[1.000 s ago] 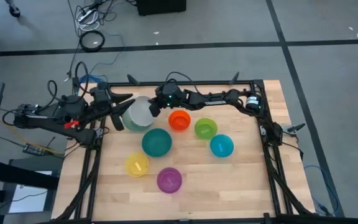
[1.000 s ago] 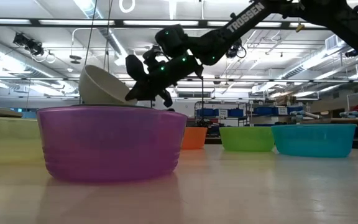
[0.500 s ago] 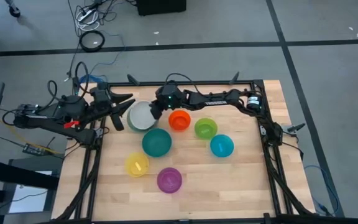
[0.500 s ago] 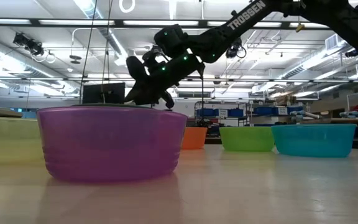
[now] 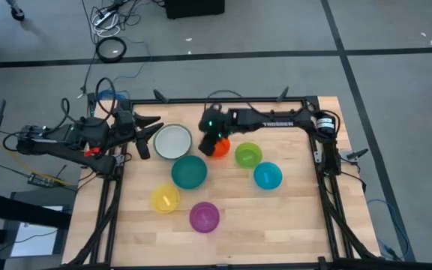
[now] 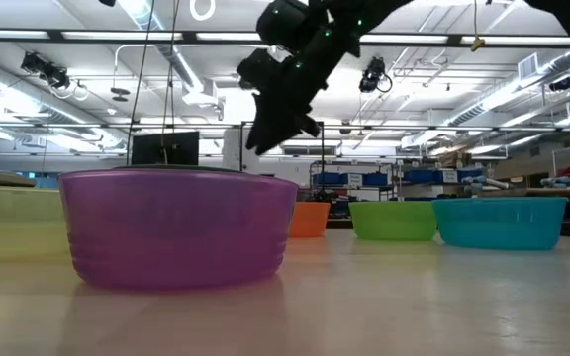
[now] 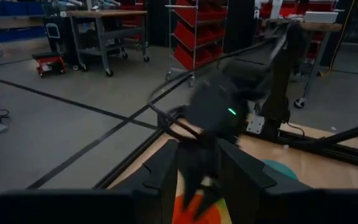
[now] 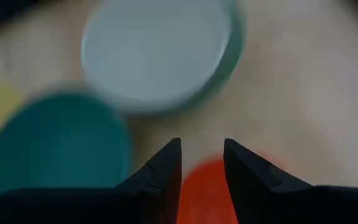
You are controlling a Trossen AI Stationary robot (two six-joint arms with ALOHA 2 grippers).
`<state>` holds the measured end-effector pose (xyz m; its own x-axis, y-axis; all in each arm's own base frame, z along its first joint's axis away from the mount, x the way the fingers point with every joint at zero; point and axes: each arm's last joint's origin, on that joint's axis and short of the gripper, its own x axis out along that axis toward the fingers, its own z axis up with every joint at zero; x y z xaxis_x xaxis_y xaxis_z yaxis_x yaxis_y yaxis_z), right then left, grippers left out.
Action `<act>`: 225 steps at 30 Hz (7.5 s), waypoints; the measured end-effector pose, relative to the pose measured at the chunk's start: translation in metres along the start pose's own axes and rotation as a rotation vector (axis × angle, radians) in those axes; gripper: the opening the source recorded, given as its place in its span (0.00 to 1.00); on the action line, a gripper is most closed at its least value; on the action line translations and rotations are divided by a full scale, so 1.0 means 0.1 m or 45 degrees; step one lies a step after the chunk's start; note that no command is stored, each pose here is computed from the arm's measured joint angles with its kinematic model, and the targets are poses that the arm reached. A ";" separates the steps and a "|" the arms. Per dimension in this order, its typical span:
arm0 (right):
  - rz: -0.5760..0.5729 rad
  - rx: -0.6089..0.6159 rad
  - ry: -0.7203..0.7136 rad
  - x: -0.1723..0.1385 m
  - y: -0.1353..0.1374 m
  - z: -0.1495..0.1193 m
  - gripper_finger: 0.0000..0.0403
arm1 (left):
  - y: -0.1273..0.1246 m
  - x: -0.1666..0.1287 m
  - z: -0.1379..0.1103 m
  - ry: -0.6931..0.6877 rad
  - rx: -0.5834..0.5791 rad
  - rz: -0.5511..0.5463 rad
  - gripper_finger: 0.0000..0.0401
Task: Nest bowls inside each other
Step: Stack the blue bowl on top of the white bowl, then stack the orange bowl on top of the blue bowl
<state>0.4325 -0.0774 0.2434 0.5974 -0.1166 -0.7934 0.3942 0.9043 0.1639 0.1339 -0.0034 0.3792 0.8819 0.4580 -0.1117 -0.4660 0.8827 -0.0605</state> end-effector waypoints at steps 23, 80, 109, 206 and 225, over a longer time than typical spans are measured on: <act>-0.123 0.071 0.028 0.07 0.61 -0.36 0.39 | 0.01 0.00 -0.05 0.055 -0.003 0.006 0.29; -0.104 0.019 -0.386 0.00 0.68 0.42 0.00 | -0.02 0.03 -0.02 0.024 -0.074 0.001 0.29; -0.041 0.202 -0.634 0.47 -0.03 0.36 0.00 | -0.03 0.03 0.07 -0.084 -0.114 -0.017 0.29; -0.243 0.062 0.236 0.49 0.36 -0.67 0.35 | 0.03 0.00 -0.25 0.282 -0.081 0.071 0.29; -0.166 -0.283 -0.117 0.21 0.75 -0.16 0.00 | 0.03 0.01 -0.24 0.262 -0.090 0.080 0.29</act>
<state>0.4635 -0.0054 0.2294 0.6165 -0.2659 -0.7411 0.3153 0.9459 -0.0770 0.1314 -0.0028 0.3556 0.8215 0.4743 -0.3167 -0.5297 0.8403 -0.1156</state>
